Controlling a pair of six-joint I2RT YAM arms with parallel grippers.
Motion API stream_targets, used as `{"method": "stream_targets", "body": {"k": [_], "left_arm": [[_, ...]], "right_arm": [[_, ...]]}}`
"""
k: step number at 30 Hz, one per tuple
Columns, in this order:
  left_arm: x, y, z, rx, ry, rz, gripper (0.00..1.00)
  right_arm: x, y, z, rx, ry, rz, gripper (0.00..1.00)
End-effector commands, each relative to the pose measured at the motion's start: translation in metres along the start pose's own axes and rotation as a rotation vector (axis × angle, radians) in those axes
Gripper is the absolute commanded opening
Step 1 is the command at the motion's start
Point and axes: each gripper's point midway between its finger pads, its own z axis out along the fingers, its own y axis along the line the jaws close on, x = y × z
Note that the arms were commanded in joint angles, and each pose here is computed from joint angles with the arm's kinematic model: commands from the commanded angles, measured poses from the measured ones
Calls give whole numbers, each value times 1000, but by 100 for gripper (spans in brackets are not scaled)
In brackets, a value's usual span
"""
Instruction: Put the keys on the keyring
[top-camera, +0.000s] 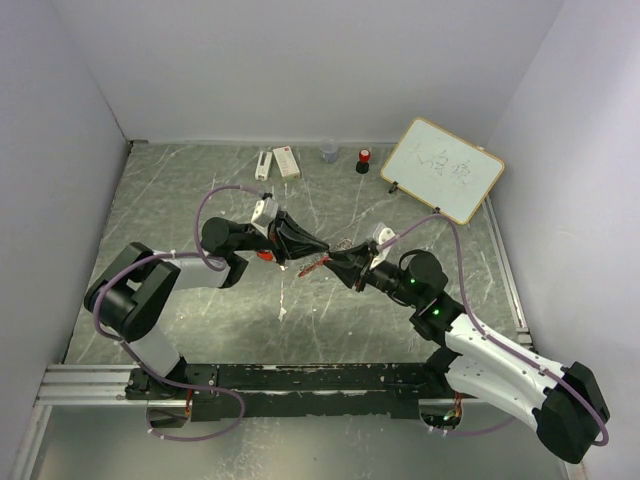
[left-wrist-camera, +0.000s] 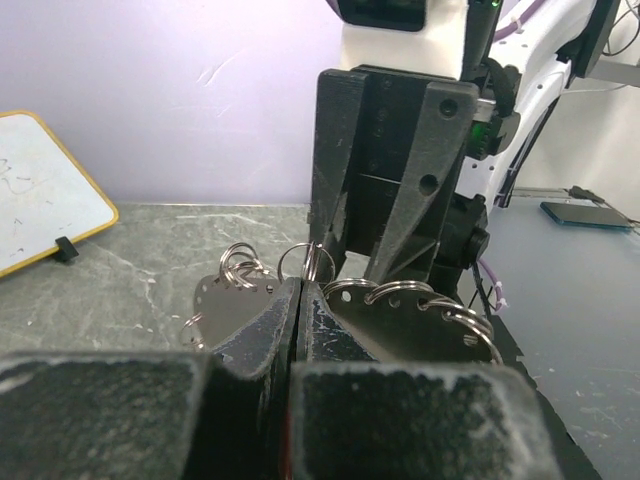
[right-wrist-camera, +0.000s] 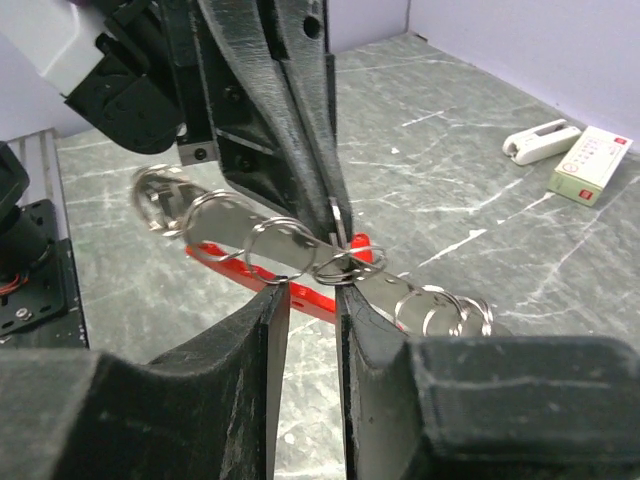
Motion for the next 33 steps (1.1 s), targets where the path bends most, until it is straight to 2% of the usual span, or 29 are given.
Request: {"method": "stream_targets", "body": {"k": [1, 13, 18, 27, 30, 33], "left_arm": [[-52, -32, 2, 126, -114, 293, 7], [-45, -38, -1, 152, -84, 278, 7], [-46, -37, -5, 126, -94, 272, 7], [-65, -2, -55, -185, -186, 253, 7], [-67, 15, -76, -340, -192, 256, 7], [-63, 36, -96, -509, -146, 243, 6]], "right_arm": [[-5, -11, -1, 71, -25, -1, 25], [-19, -25, -8, 166, -73, -5, 26], [-15, -50, -13, 316, -55, 37, 28], [27, -69, 5, 393, 141, 88, 33], [46, -67, 22, 351, 231, 102, 37], [67, -60, 44, 271, 321, 132, 39]]}}
